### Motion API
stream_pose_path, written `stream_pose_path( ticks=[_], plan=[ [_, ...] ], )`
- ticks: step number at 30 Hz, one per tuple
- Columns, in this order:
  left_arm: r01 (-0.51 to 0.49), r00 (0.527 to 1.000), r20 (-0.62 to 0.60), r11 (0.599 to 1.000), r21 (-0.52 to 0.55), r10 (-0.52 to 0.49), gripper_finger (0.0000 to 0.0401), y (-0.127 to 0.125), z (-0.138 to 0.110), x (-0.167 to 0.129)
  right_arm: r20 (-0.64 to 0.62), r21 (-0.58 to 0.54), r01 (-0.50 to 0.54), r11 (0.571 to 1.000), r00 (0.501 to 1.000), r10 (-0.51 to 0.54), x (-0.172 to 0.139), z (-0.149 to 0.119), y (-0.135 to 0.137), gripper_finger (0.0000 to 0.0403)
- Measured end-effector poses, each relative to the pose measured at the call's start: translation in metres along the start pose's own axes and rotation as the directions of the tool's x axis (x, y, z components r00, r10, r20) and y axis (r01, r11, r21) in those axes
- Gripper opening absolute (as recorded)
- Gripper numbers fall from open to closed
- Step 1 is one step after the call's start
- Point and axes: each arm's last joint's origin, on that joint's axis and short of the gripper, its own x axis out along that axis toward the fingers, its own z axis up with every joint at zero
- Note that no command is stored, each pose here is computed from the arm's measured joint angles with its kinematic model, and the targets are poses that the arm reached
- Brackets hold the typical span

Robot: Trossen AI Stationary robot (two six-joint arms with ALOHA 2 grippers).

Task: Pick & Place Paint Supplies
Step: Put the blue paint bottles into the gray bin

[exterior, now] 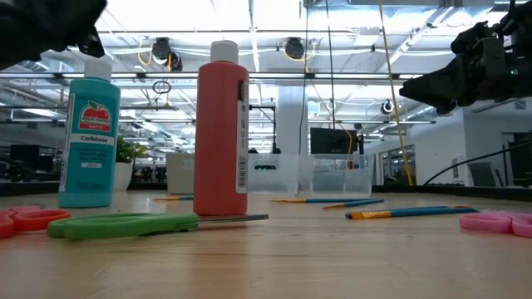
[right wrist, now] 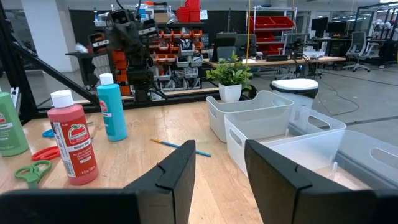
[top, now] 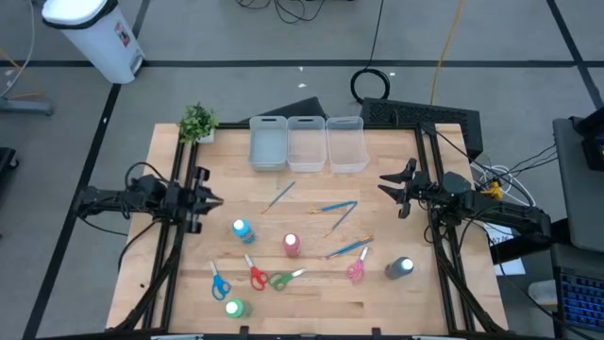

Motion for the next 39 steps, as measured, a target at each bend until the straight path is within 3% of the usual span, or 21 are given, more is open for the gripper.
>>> stream_pose_path(
  ticks=[8,15,22,29,39],
  plan=[
    [-0.222,0.974,-0.049,0.975,0.002,0.222,0.0033,0.006,-0.001,-0.001,0.0,0.0,0.0,1.0,1.0,0.0,0.0,0.0,0.0,0.013],
    [-0.318,0.948,-0.066,0.919,-0.234,0.311,0.0033,0.01,-0.002,-0.002,0.0,0.0,0.0,1.0,1.0,0.0,0.0,0.0,0.0,0.013],
    [-0.33,0.944,-0.139,0.839,-0.433,0.3,0.0033,0.009,-0.008,-0.002,0.0,0.0,0.0,1.0,1.0,0.0,0.0,0.0,0.0,0.013],
    [-0.37,0.919,-0.297,0.831,-0.416,0.26,0.0033,0.005,-0.024,-0.004,0.0,0.0,0.0,1.0,1.0,0.0,0.0,0.0,0.0,0.013],
    [-0.363,0.918,-0.349,0.757,-0.544,0.189,0.0033,0.002,-0.03,-0.006,0.0,0.0,0.0,1.0,1.0,0.0,0.0,0.0,0.0,0.013]
  ],
)
